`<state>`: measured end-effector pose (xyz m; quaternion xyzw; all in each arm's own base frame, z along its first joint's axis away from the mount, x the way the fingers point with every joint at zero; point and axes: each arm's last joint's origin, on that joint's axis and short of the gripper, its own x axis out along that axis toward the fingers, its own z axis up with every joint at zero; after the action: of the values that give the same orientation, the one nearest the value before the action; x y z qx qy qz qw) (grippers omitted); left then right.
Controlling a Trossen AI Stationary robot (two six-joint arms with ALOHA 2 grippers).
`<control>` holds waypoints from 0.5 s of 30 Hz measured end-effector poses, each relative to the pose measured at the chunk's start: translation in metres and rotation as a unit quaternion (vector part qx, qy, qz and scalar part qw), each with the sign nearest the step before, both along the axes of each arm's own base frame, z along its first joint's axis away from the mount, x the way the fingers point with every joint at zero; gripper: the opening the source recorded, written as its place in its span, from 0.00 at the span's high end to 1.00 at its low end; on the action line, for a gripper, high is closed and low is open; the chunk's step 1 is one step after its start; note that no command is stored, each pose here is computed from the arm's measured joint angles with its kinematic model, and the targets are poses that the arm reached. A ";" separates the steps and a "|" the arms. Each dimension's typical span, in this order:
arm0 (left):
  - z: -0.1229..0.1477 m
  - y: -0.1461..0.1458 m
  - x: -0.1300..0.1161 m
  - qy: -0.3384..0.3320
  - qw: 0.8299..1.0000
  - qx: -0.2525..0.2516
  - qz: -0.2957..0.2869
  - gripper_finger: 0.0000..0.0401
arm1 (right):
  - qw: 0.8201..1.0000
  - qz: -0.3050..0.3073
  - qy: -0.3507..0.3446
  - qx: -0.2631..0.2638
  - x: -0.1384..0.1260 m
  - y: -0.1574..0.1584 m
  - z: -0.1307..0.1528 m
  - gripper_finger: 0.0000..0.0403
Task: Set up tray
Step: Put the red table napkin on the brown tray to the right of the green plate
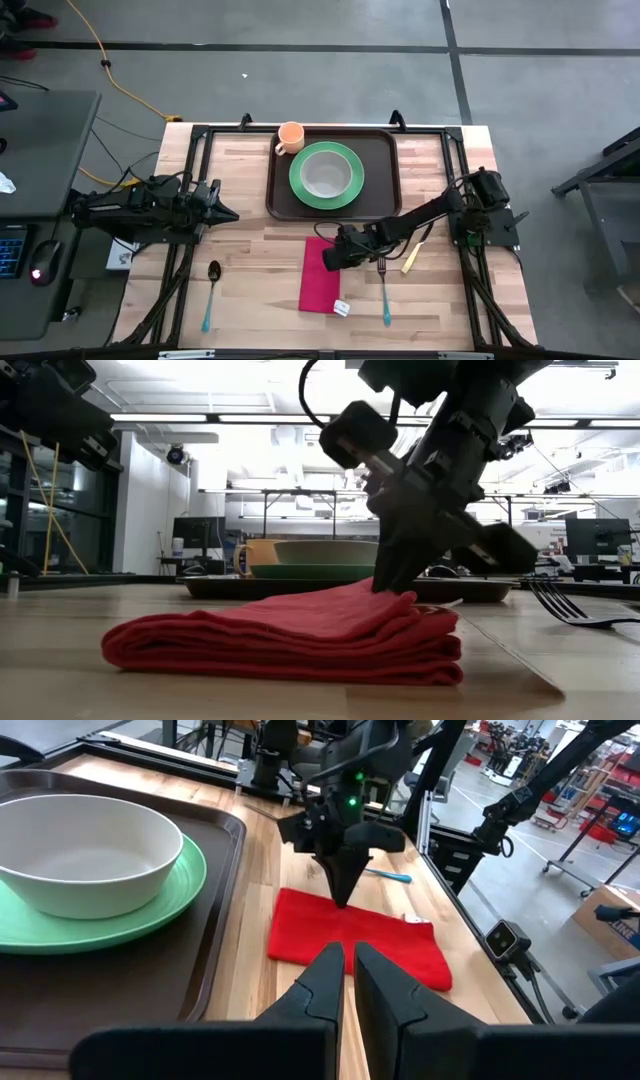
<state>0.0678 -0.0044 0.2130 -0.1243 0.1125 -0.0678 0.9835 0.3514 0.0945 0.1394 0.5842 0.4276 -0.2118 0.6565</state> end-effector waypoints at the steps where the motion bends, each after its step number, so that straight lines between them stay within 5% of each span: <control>1: 0.000 0.000 0.000 0.000 1.000 0.000 0.000 0.86 | 1.000 0.001 0.001 0.000 -0.001 0.000 0.001 1.00; 15: 0.000 0.000 0.000 -0.001 1.000 0.000 0.003 0.86 | 1.000 0.006 -0.011 0.001 -0.005 -0.001 0.017 1.00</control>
<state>0.0679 -0.0043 0.2133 -0.1242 0.1107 -0.0651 0.9839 0.3469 0.0937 0.1565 0.5846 0.4243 -0.2008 0.6617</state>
